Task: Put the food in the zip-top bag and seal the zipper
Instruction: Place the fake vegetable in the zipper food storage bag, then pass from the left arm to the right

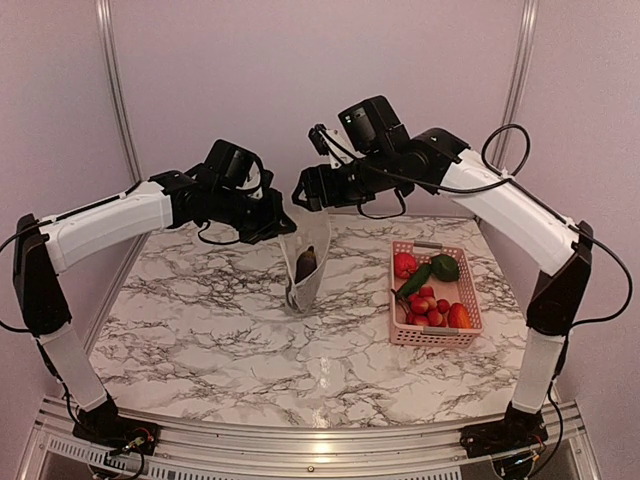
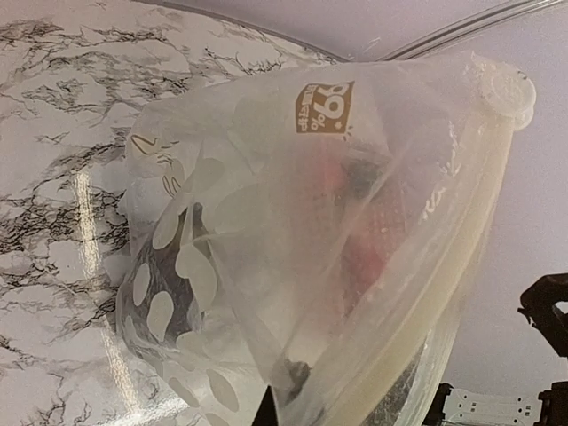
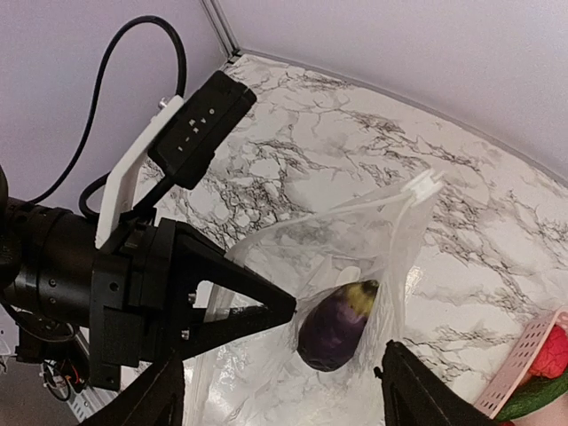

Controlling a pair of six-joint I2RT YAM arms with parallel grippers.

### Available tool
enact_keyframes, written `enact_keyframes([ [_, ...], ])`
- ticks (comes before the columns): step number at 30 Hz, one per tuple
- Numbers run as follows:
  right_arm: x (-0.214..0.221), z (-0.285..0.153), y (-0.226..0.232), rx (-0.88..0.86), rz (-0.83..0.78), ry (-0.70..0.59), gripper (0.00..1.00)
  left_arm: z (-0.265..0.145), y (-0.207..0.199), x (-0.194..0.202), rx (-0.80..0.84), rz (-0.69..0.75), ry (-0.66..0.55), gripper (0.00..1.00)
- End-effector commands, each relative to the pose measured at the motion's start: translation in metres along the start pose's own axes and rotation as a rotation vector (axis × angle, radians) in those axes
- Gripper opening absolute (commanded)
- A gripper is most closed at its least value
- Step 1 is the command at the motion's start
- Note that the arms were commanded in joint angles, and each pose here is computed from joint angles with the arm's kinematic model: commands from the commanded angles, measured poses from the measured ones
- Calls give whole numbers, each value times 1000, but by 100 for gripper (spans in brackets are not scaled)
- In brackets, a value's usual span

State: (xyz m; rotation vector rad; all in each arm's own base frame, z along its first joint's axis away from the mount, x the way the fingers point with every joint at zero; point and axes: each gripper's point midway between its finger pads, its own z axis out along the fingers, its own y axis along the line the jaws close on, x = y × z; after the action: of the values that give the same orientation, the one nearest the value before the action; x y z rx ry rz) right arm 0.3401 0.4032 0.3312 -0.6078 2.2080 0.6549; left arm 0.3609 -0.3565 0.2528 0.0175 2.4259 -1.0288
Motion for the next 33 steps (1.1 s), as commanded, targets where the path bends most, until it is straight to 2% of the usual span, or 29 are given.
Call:
enact_keyframes([
  [1,-16,-21,-11,49,12,-56,72,-14,-11,-9,23,26,-45,0],
  [10,33,4,-33,126,28,81,62,-17,-11,-7,26,41,-40,0],
  [12,44,12,-39,145,38,115,51,-17,-11,-7,27,46,-40,0],
  [17,50,19,-44,144,79,133,10,-20,-8,-6,3,60,-38,1],
  [20,51,22,-44,117,106,136,0,-23,-3,-6,-25,70,-40,7],
  [23,49,23,-42,102,113,125,0,-26,5,-2,-66,68,-29,20],
  [25,49,24,-42,96,116,122,0,-28,10,4,-93,63,-2,23],
  [30,49,29,-44,96,120,118,0,-32,17,16,-114,56,35,24],
  [33,48,29,-39,68,123,118,0,-33,20,21,-122,47,48,19],
])
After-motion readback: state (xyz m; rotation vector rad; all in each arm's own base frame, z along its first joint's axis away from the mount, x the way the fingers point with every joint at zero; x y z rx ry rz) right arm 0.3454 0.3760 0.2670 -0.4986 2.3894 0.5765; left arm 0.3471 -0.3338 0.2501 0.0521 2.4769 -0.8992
